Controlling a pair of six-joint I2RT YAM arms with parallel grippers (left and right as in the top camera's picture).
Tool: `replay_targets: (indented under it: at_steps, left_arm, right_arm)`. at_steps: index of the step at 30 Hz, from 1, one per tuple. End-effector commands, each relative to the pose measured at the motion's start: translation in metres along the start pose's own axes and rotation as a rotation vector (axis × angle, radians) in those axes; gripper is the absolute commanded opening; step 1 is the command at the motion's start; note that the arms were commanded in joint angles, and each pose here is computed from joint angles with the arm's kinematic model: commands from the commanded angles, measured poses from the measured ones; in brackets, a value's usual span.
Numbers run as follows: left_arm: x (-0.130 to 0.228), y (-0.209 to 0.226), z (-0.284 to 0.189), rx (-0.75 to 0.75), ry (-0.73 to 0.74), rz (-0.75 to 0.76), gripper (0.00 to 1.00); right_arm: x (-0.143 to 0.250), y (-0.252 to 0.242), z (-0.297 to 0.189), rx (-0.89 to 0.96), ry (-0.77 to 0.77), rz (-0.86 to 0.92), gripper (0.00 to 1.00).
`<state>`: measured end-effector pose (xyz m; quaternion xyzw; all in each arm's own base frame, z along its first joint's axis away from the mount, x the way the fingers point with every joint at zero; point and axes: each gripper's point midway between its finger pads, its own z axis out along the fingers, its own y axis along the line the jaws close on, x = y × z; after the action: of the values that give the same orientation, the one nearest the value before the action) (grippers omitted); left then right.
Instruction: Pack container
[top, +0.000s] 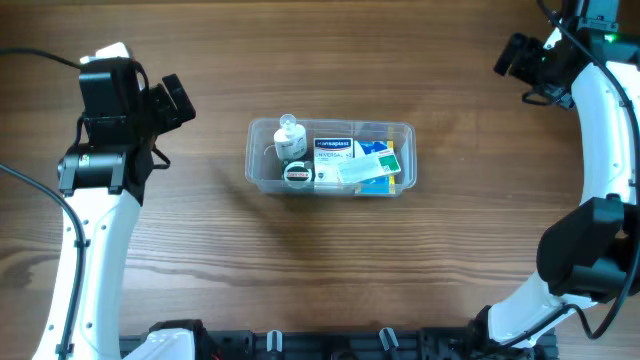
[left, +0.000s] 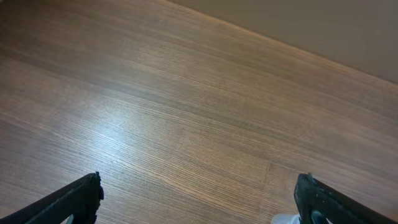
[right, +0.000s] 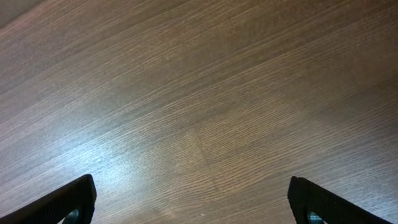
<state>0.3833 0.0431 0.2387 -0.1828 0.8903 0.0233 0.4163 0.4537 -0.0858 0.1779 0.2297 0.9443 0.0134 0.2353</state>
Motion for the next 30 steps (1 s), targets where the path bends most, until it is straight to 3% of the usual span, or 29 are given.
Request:
replay_targets:
  at_steps: [1, 7, 15, 23, 30]
  left_arm:
    - [-0.005, -0.001, -0.006, 0.015, -0.016, -0.026, 1.00]
    - [-0.005, -0.001, -0.006, 0.015, -0.016, -0.026, 1.00]
    - [-0.005, -0.001, -0.006, 0.015, -0.016, -0.026, 1.00]
    - [-0.005, -0.001, -0.006, 0.015, -0.016, -0.026, 1.00]
    - [-0.005, -0.001, -0.006, 0.015, -0.016, -0.026, 1.00]
  right_arm:
    - [-0.008, 0.005, -0.014, -0.019, -0.040, 0.004, 1.00]
    - [-0.010, 0.014, -0.033, -0.039, -0.075, -0.012, 1.00]
    - [-0.008, 0.053, -0.191, -0.202, -0.390, -0.089, 1.00]
    - [0.056, 0.061, -0.364, -0.449, -0.726, -0.173, 1.00]
    - [0.131, 0.001, -0.469, -0.552, -0.997, -0.154, 1.00]
